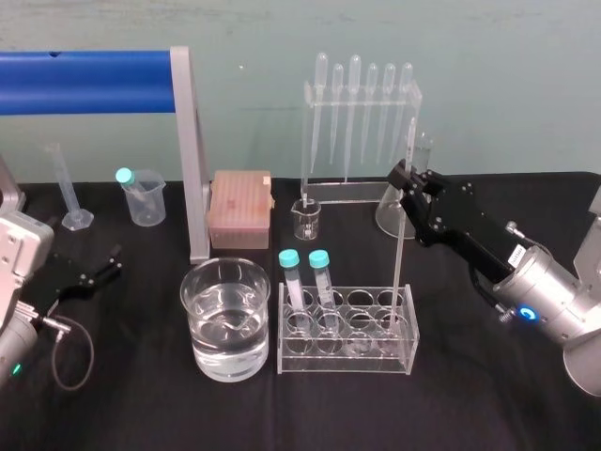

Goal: Hold the thermometer with one hand and immerse one end into the beaker, then reinsert it into the test tube rack.

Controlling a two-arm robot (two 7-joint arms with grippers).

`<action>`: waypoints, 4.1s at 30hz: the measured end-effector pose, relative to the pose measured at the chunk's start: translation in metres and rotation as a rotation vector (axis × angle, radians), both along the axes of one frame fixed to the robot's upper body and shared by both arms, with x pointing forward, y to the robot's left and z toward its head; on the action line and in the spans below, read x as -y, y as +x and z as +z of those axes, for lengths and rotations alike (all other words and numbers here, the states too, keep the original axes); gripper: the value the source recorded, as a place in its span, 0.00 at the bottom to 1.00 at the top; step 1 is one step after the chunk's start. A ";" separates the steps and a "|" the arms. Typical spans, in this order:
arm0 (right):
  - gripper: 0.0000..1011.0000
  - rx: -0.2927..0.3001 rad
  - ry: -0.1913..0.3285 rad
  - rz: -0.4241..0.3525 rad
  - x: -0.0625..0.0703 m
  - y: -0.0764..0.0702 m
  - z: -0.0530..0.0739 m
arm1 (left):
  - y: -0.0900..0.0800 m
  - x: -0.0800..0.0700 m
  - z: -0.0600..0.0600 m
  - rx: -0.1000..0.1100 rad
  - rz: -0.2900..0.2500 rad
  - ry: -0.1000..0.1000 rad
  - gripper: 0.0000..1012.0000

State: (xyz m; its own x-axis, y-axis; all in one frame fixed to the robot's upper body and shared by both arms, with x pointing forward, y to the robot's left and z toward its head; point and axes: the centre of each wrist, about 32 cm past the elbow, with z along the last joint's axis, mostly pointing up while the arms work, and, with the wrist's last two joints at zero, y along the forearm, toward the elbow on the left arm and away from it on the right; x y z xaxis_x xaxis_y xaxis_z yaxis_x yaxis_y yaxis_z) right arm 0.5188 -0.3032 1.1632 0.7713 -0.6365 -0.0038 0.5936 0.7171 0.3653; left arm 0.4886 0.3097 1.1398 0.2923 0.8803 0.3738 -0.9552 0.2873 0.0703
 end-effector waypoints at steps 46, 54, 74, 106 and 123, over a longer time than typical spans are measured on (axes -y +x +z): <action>0.48 -0.004 -0.004 -0.005 0.000 0.001 0.000 | 0.000 0.000 0.000 0.000 0.000 0.000 1.00; 0.74 -0.004 -0.004 -0.005 0.000 0.001 0.000 | 0.000 0.000 0.000 0.000 0.000 0.000 1.00; 0.99 -0.004 -0.004 -0.005 0.000 0.001 0.000 | 0.000 0.000 0.000 0.000 0.000 0.000 1.00; 0.99 -0.174 -0.124 -0.484 0.026 -0.027 0.012 | 0.000 0.000 0.000 0.000 0.000 0.000 1.00; 0.99 -0.350 -0.125 -0.507 0.023 -0.029 -0.013 | 0.000 0.000 0.000 0.000 0.000 0.000 1.00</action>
State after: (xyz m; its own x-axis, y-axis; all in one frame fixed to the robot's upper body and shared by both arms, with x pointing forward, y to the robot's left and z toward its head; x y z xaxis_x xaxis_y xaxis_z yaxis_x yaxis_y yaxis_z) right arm 0.4902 -0.3262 1.1504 0.3397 -0.9348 -0.1033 0.9404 0.3397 0.0187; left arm 0.4886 0.3097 1.1398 0.2923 0.8803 0.3737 -0.9553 0.2873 0.0703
